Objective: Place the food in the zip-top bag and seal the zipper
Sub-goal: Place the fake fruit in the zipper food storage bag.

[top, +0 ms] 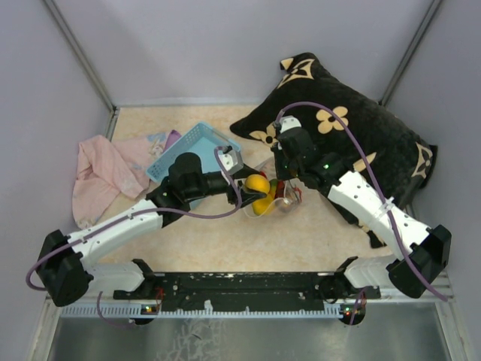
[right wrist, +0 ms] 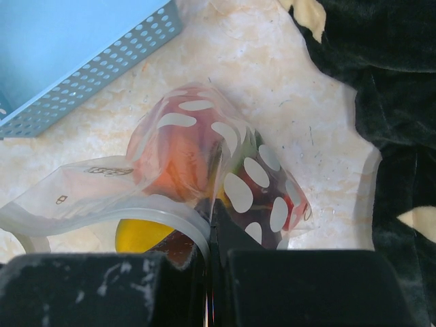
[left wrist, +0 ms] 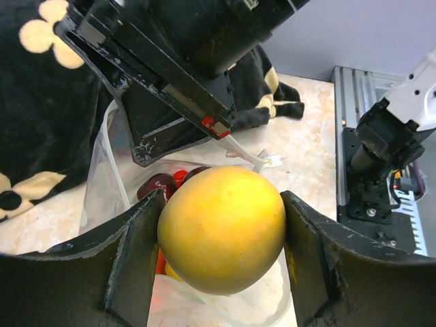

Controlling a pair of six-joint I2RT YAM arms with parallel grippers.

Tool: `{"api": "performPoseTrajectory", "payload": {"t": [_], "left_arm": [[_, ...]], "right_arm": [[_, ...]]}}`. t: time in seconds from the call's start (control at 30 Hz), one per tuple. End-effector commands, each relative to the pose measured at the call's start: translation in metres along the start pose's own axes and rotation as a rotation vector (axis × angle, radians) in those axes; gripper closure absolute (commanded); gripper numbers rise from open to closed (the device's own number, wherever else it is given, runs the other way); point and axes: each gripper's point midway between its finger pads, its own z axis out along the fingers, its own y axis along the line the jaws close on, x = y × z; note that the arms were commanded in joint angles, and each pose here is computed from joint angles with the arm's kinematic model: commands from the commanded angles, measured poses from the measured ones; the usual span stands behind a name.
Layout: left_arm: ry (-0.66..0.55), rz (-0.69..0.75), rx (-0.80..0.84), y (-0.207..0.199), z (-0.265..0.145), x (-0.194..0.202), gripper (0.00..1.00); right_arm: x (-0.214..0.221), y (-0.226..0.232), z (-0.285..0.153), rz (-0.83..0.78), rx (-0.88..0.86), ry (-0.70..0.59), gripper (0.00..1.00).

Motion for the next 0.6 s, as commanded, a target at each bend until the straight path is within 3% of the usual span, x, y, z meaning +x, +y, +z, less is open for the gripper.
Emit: {"api": "performPoseTrajectory", "payload": {"t": [0.0, 0.23, 0.57], "left_arm": [[-0.049, 0.123, -0.022, 0.009, 0.013, -0.019, 0.47], [0.007, 0.122, -0.108, 0.032, 0.028, -0.002, 0.42], [0.069, 0.085, -0.182, 0.049, 0.035, 0.009, 0.22]], "right_arm": [[-0.023, 0.003, -0.012, 0.043, -0.028, -0.089, 1.00], [-0.023, 0.003, -0.012, 0.038, -0.028, -0.085, 1.00], [-0.025, 0.003, -0.011, 0.017, -0.025, -0.086, 1.00]]}}
